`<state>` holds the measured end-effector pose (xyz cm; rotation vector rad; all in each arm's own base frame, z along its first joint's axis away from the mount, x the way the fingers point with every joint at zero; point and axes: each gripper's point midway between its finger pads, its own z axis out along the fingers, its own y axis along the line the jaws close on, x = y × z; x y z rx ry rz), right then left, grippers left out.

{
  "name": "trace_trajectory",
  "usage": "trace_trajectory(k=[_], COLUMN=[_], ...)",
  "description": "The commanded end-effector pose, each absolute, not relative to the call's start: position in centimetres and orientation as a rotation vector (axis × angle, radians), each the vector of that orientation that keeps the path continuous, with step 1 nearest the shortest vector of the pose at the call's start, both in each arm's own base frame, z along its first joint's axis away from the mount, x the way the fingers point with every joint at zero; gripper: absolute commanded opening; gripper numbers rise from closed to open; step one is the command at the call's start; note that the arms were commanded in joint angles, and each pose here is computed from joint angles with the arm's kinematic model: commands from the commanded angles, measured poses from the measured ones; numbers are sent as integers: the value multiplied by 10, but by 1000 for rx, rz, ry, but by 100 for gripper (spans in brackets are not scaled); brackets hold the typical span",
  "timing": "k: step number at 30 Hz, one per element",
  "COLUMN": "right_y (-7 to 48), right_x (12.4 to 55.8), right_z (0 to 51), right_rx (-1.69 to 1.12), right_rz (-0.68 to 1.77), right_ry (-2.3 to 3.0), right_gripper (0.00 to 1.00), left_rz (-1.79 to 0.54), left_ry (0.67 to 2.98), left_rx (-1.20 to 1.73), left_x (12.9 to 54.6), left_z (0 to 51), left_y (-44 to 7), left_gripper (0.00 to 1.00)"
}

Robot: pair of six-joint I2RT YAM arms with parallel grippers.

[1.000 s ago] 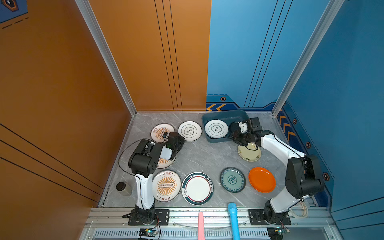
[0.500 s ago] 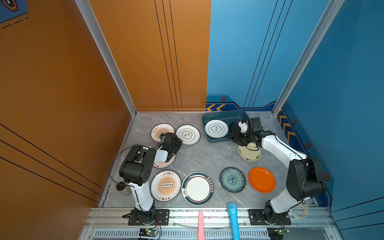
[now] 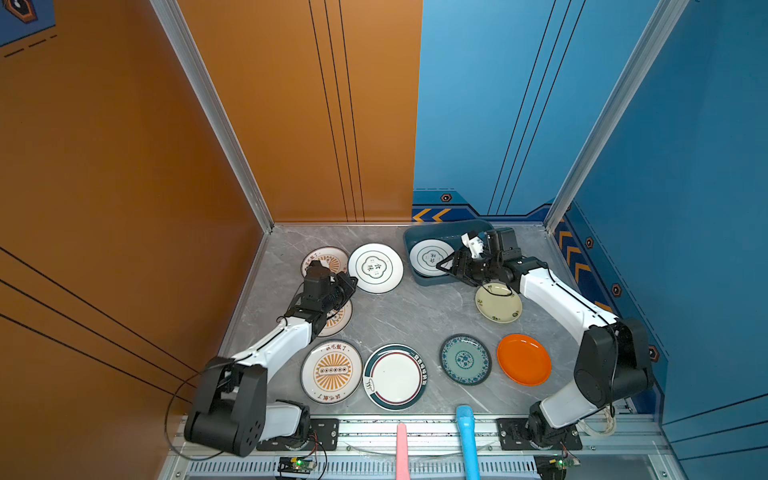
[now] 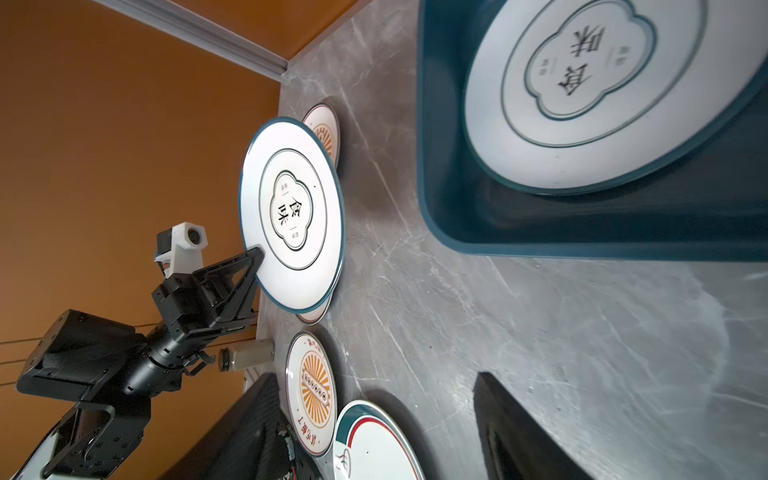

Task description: Place the plates into the plastic bin on the countertop

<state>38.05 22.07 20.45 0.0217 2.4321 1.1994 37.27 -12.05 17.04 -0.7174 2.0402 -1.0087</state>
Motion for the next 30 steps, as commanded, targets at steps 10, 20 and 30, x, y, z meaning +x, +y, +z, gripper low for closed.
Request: trace_trajectory(k=[10, 20, 30], right_y=[264, 274, 290], right_x=[353, 344, 329], right_z=[230, 212, 197], right_rx=[-268, -304, -376], right_rz=[1469, 1519, 1610], right_ry=[2333, 2394, 2434], right_gripper=[71, 69, 41], left_rz=[-1275, -1388, -1420], left_ry=[2166, 2169, 2213], left_rx=[-360, -243, -153], left_x=[317, 312, 317], left_z=[196, 208, 206], left_y=[-162, -177, -188], left_gripper=[0, 0, 0])
